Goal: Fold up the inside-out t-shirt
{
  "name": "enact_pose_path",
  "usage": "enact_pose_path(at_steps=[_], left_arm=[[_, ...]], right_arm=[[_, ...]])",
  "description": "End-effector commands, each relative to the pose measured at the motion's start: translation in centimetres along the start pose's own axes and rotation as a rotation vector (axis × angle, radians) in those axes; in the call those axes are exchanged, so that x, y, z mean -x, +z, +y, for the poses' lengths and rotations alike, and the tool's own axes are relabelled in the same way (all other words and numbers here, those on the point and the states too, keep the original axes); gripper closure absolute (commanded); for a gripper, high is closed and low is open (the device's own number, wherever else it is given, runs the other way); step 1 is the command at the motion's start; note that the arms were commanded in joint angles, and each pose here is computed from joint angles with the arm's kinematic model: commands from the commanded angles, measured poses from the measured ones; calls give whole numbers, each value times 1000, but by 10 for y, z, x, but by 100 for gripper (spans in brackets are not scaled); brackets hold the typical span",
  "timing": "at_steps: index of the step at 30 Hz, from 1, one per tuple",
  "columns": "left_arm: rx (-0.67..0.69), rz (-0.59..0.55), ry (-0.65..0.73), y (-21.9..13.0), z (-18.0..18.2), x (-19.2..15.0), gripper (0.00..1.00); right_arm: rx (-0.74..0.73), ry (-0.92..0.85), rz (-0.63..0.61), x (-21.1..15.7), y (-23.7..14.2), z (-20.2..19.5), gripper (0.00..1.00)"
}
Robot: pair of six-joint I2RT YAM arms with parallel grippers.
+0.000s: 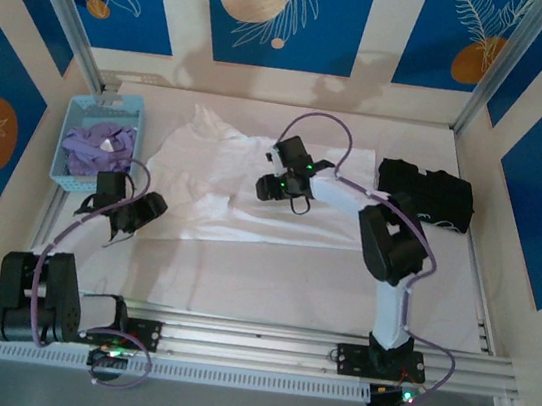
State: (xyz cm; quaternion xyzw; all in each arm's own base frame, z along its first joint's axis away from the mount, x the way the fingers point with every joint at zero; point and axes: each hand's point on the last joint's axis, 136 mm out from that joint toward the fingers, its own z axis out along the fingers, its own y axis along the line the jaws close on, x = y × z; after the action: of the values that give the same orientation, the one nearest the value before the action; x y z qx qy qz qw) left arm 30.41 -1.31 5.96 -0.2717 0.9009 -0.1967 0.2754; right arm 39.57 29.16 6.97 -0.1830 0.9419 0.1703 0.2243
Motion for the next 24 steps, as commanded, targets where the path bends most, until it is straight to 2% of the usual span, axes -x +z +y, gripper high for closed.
enact_pose_path(at_steps=[1, 5, 10, 13, 18, 24], left_arm=[[-21, -98, 120, -10, -27, 27, 36], [-2, -123, 269, 10, -55, 47, 37], [2, -11, 360, 56, -76, 54, 37], [9, 19, 411, 76, -85, 56, 39], [34, 59, 411, 97, -88, 64, 55], [64, 106, 385, 109, -82, 63, 81]], right_arm=[[4, 7, -36, -8, -37, -6, 46], [13, 54, -17, -33, -48, -15, 47], [2, 56, 2, -41, -52, -20, 47], [3, 58, 3, -44, -52, -21, 47], [19, 64, 11, -48, -50, -19, 47], [2, 66, 15, -54, -53, -22, 47]])
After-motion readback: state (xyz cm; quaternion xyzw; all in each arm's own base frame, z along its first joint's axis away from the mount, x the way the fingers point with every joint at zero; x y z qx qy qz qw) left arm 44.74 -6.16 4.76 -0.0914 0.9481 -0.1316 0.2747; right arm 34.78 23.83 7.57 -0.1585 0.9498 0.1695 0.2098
